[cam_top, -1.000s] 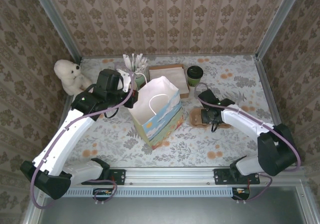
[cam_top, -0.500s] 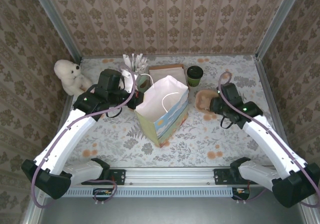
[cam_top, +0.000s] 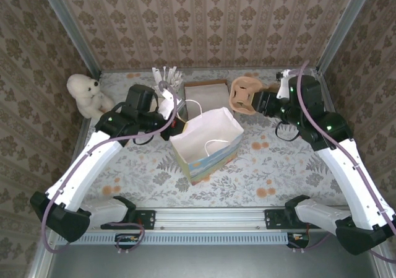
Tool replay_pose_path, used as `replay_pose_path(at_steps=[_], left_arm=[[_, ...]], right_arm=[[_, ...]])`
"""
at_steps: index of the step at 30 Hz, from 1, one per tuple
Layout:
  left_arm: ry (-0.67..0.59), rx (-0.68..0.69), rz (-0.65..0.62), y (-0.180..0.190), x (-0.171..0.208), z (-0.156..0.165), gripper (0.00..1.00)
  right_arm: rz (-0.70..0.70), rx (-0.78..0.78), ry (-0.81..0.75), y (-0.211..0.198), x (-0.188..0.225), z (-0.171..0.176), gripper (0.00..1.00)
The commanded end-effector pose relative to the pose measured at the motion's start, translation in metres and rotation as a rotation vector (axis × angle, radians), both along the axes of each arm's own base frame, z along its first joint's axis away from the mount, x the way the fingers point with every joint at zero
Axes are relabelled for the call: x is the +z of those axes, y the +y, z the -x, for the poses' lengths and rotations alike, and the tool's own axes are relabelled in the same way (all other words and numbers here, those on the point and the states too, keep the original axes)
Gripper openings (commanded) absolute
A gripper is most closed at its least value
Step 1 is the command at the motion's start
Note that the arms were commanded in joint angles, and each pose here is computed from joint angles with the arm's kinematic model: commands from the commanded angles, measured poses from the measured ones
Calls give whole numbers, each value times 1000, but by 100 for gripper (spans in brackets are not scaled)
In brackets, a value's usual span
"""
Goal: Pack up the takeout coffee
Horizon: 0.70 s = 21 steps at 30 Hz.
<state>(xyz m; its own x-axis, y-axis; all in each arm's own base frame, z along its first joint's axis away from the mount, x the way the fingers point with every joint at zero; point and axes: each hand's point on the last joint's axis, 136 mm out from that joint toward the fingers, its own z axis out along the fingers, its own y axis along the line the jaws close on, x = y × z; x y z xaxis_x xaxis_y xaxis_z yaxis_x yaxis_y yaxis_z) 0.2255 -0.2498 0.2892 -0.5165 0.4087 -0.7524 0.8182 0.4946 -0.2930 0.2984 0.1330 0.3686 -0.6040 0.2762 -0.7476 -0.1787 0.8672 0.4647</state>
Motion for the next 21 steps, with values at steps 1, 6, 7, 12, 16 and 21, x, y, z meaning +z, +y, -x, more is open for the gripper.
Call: replay_pose_path(at_steps=[1, 6, 7, 12, 16, 21], left_arm=[[-44, -87, -4, -6, 8, 2, 0], [-39, -111, 15, -13, 7, -2, 0], [-48, -109, 18, -14, 7, -3, 0], [-75, -74, 15, -12, 8, -13, 0], [-57, -92, 23, -15, 9, -11, 0], [-62, -109, 25, -17, 9, -12, 0]], right_arm=[[-102, 209, -22, 39, 28, 12, 42], [-161, 391, -7, 78, 37, 26, 42], [-167, 407, 2, 83, 37, 28, 42], [-209, 518, 61, 112, 37, 44, 43], [-167, 573, 96, 122, 26, 54, 43], [-211, 685, 205, 142, 13, 62, 43]])
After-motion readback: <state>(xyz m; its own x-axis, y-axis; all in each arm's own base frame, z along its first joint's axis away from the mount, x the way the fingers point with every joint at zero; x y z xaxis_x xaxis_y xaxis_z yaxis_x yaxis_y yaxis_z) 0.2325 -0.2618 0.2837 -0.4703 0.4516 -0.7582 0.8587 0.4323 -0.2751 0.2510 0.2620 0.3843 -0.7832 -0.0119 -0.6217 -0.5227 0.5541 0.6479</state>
